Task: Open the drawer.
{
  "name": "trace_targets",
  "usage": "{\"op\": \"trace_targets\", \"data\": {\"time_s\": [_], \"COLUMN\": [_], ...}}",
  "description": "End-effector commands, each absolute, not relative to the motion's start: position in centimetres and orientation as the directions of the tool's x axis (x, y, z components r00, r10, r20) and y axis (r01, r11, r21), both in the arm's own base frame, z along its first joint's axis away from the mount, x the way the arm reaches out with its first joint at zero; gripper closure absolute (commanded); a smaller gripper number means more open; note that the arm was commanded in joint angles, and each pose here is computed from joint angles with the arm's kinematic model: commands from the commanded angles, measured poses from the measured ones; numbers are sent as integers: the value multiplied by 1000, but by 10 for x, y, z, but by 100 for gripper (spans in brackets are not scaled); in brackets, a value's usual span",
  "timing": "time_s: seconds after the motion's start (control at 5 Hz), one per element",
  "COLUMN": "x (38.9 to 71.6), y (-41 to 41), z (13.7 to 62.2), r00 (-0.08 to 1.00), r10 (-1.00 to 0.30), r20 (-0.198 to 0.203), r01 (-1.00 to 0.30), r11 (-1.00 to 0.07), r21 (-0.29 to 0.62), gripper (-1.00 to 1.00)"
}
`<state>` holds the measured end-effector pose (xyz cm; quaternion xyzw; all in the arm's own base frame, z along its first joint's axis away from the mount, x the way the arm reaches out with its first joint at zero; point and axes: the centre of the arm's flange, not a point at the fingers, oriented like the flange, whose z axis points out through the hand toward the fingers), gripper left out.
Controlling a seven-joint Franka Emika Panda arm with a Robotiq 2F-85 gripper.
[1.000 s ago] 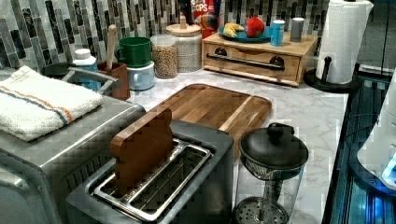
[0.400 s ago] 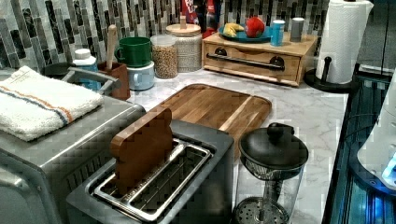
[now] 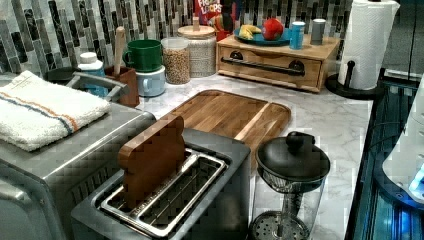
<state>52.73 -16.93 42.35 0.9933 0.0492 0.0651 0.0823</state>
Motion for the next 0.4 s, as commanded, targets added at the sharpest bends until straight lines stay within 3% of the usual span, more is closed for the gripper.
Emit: {"op": "trace_targets", "data": {"time_s": [0.2, 0.4], "x": [507, 505], "y": [-209, -212], "z": [381, 369], "r00": [985, 982], "r10": [137, 136], "r20": [102, 128], "r01": [118, 113], "r11": [-978, -979], "r21": [175, 172], "gripper": [-100, -100]}}
